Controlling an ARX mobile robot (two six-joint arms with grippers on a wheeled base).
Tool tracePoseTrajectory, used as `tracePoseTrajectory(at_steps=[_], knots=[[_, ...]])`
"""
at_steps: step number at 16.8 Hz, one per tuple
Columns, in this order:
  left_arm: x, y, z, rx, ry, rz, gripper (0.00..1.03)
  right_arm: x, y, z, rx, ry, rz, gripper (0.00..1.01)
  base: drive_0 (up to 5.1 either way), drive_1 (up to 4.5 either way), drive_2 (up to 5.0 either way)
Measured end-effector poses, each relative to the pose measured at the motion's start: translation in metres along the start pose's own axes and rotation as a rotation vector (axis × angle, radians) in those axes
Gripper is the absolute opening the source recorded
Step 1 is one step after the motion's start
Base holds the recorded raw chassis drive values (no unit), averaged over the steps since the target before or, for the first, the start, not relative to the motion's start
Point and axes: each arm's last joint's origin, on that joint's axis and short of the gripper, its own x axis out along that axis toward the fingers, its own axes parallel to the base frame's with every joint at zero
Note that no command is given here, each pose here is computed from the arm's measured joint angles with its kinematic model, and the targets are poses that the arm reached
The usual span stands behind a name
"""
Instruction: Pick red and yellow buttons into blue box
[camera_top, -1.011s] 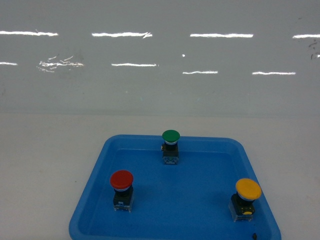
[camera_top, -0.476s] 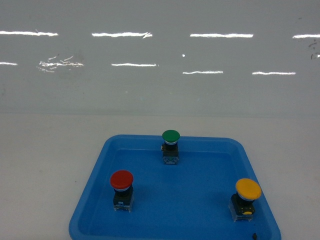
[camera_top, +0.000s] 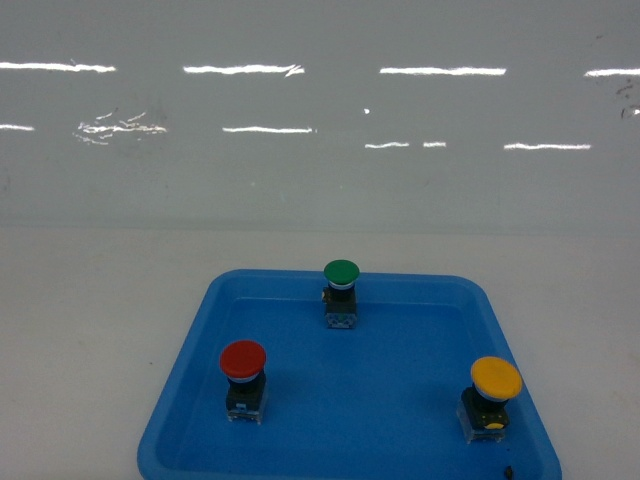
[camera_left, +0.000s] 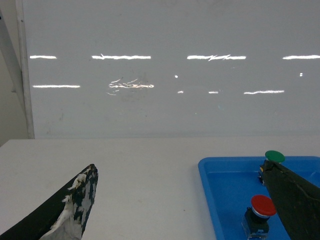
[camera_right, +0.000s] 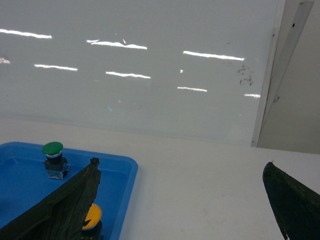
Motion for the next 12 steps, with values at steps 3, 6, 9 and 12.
tracePoseTrajectory(at_steps=[3, 6, 9, 12], knots=[[0.000, 0.000, 0.000, 0.000, 0.000, 0.000, 0.98, 0.042, 0.000, 0.014, 0.000, 0.060, 0.031, 0.98, 0.0, 0.00, 0.0], [0.036, -0.012, 0.039, 0.031, -0.094, -0.032, 0.98, 0.053, -0.010, 0.025, 0.013, 0.026, -0.016, 0.98, 0.0, 0.00, 0.0], [0.104, -0.048, 0.034, 0.135, 0.206, -0.149, 0.98, 0.077, 0.009, 0.017, 0.005, 0.124, 0.103, 0.98, 0.0, 0.00, 0.0], [0.123, -0.060, 0.021, 0.174, 0.256, -0.171, 0.98, 0.094, 0.018, 0.004, 0.006, 0.206, 0.174, 0.98, 0.0, 0.00, 0.0]])
